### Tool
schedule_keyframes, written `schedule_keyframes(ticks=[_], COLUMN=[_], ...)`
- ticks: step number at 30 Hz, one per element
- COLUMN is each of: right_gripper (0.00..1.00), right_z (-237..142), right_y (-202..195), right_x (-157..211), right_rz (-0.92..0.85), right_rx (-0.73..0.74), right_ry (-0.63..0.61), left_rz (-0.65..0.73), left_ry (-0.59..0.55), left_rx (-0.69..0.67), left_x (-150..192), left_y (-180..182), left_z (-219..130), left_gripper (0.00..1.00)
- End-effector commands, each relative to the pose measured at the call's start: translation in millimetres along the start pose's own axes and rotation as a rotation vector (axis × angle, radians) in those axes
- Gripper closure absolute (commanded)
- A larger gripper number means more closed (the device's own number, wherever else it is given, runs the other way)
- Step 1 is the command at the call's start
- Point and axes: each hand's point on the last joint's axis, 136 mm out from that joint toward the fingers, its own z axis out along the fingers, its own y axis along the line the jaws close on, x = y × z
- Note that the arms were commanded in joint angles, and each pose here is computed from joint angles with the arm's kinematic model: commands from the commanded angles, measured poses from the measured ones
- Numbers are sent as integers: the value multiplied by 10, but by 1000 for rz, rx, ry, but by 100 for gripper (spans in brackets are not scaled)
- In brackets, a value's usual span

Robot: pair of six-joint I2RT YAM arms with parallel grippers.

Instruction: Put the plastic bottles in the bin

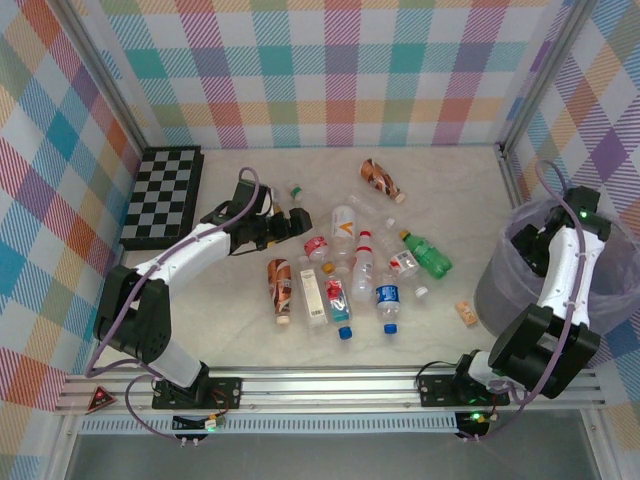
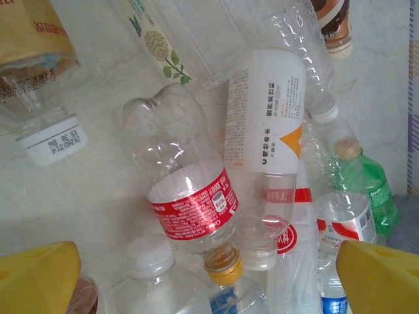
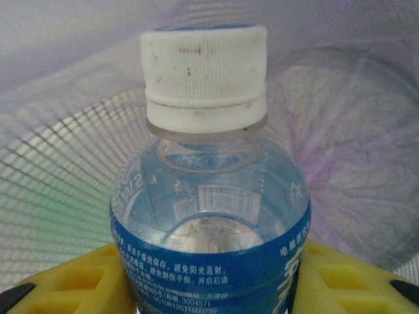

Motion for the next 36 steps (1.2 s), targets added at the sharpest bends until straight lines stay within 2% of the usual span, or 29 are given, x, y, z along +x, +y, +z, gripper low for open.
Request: schedule_keyframes(ticks=[1,5,9,15,19,21,24,28,33,36], right_gripper=[50,50,50,50,47,41,23,11,0,1], right_z=[62,148,293,432,419,393,312,104,-189,-457], right_y=[376,645,889,1057,1100,1077,1008,936,860,903], right_x=[29,-5,-204,-567,-632,-596,-510,-451,-432,-493], right_rz=[1,-67,-118,-135,-144,-150,-162,-178,-182,-180], right_rx=[-168,-198,-196,-202,-210,-197,-166,-135,-101,-122], right_ry=[27,32,25,-9,-11,0,28,20,-27,-89], left_rz=[-22,-28,-38,-51,-56,-59,-66,-55,-19,7], left_ry=[5,-11,-21,-57,-60,-54,-27,7,56,103], left_rx=[-28,-53,-58,-71,-94,-105,-126,-153,-142,-153], left_x=[10,14,17,36,94,126,206,346,491,642], left_y=[87,150,178,219,288,318,375,465,412,393], left_z=[7,-27,-48,-154,-199,-210,-220,-261,-398,-532], left_gripper=[0,0,0,0,0,0,0,0,0,0])
